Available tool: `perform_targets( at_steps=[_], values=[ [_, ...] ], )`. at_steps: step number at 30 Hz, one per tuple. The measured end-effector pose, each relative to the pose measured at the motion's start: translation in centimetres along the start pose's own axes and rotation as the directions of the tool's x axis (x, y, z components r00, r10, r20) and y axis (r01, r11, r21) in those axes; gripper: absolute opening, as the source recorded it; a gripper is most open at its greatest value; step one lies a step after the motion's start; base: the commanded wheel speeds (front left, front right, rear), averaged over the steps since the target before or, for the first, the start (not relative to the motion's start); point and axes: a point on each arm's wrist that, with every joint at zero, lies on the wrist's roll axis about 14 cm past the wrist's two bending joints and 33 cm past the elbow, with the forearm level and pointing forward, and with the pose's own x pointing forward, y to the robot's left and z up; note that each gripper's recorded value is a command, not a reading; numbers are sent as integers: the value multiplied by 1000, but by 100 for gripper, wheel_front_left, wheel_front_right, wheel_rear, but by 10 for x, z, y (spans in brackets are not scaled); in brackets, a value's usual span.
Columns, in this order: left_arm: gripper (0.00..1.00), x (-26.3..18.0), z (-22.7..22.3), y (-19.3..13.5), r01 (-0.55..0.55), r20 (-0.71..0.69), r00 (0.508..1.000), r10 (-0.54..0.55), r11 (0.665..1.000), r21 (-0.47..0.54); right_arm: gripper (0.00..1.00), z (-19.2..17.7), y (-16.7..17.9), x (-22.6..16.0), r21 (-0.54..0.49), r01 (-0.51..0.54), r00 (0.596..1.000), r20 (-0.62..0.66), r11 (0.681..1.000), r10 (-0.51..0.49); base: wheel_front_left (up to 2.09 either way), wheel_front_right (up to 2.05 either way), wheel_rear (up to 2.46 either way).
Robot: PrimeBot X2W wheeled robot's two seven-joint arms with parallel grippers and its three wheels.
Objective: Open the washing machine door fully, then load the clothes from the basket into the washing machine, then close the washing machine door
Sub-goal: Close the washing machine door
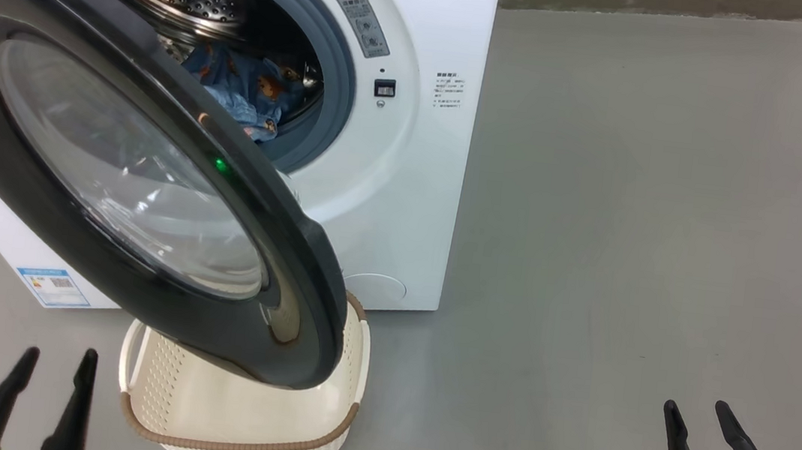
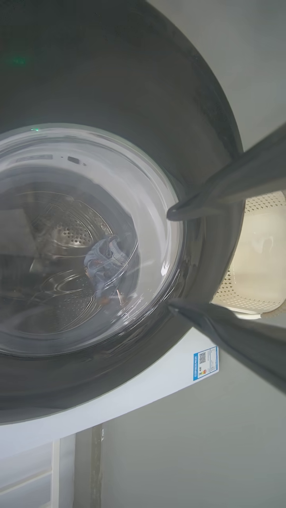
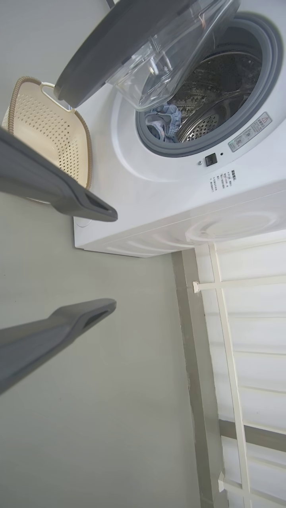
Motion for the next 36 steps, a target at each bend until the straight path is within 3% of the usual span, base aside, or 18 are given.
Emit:
perform_targets(
  at_steps=[27, 28, 31, 32, 36],
  values=[
    [100, -7, -16, 5, -56, -25, 998, 56, 998, 10, 98, -5, 3, 3, 18, 4, 1000, -9, 1000, -4, 0, 0, 0],
    [100, -8, -16, 5, -58, -25, 998, 58, 998, 9, 67, -6, 5, 3, 22, 0, 1000, -11, 1000, 0, 0, 0, 0],
    [100, -10, -17, 6, -67, -27, 997, 67, 998, 1, 7, -11, 13, 6, 31, -16, 1000, -24, 999, 17, 0, 0, 0],
    [100, -11, -17, 6, -70, -28, 997, 69, 998, -1, 0, -12, 16, 7, 34, -23, 999, -26, 999, 24, 0, 0, 0],
    [100, -16, -17, 8, -87, -22, 996, 86, 996, -12, 0, -7, 31, 20, 47, -64, 998, -6, 997, 64, 0, 0, 0]
  ],
)
